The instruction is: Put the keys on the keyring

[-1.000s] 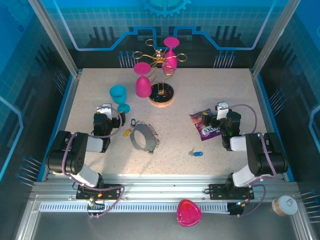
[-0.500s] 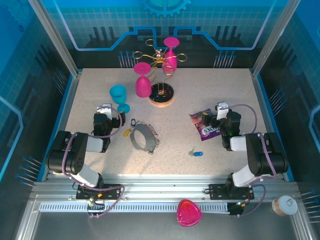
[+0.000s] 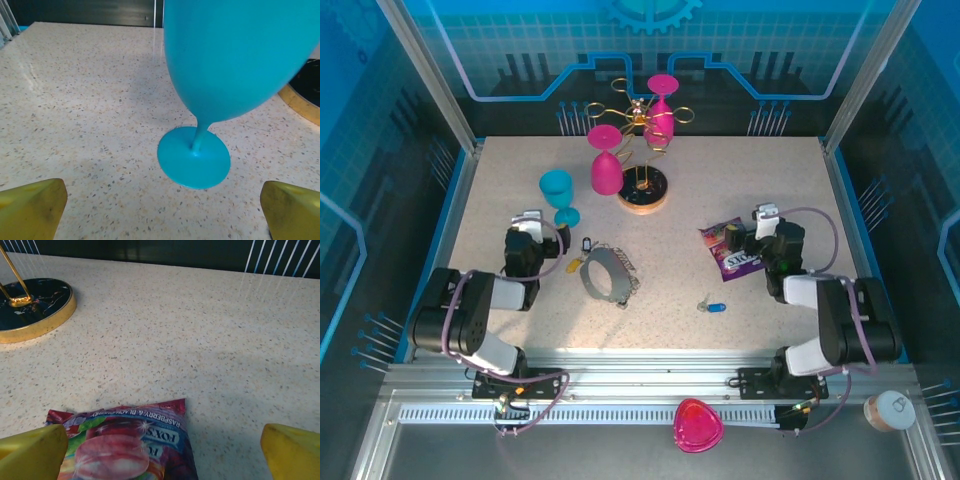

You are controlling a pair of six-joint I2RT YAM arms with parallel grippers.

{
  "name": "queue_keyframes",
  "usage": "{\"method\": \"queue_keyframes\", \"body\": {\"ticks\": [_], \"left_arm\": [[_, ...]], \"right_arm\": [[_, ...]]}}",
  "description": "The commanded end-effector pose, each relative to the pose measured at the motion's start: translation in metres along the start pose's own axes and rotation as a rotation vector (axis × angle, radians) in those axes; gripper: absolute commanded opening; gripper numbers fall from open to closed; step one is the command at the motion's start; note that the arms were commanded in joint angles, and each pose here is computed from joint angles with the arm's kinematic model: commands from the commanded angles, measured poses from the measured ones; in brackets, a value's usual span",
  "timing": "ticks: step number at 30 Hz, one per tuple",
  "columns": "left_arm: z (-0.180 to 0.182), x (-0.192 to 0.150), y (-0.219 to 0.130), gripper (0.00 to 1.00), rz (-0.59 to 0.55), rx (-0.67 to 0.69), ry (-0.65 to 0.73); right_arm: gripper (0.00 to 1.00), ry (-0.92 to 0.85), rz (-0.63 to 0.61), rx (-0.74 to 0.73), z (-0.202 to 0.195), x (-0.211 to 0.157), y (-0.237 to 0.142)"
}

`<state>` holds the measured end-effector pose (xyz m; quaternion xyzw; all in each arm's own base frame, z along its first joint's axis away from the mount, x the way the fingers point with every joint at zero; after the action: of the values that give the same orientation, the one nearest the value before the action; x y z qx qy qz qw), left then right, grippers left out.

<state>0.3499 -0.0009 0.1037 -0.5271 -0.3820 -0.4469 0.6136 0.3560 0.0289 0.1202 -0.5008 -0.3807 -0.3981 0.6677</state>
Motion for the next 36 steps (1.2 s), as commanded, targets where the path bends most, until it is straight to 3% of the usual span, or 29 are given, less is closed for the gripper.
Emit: {"method": "queue_keyframes", "body": {"ticks": [1, 4, 10, 14, 18, 25, 31, 36], "left_arm": [[0.011, 0.027, -0.019, 0.99, -0.111, 0.042, -0.021], [0.016, 0.044, -0.032, 0.99, -0.082, 0.044, -0.039], [0.043, 0.053, -0.062, 0.99, 0.127, 0.193, -0.184], [0.027, 0.052, -0.077, 0.99, 0.185, 0.075, -0.203], [0.016, 0.049, -0.093, 0.99, 0.205, 0.011, -0.387], [-0.027, 0.025, -0.111, 0.98, 0.408, -0.157, -0.659], [-0.074, 0.012, -0.13, 0.98, 0.526, -0.223, -0.673], [-0.093, -0.001, -0.144, 0.95, 0.634, -0.199, -0.755]], "right_arm": [[1.0, -0.009, 0.021, -0.045, -0.001, 0.028, -0.018], [1.0, 0.03, 0.084, -0.06, 0.003, 0.033, -0.037], [1.0, 0.207, 0.11, -0.121, -0.002, 0.031, -0.066], [1.0, 0.257, 0.133, 0.045, 0.02, 0.035, -0.076], [1.0, 0.314, 0.213, 0.139, 0.044, 0.037, -0.083], [0.93, 0.203, 0.409, 0.239, 0.115, 0.011, -0.1], [0.85, 0.18, 0.568, 0.302, 0.163, -0.026, -0.113], [0.84, 0.065, 0.627, 0.272, 0.189, -0.051, -0.117]]}}
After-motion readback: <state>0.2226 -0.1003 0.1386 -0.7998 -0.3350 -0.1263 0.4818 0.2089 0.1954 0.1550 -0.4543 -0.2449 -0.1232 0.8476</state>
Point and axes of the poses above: each hand's point on the last joint's axis, 136 mm out from that joint toward the fingers, its own y axis out along the fingers, its own z axis along the line the jaws close on, x = y × z, the point moved 3 cm from there along -y, back along the fingers, and after that the axes turned 13 degrees about y, right-handed, at the moved point
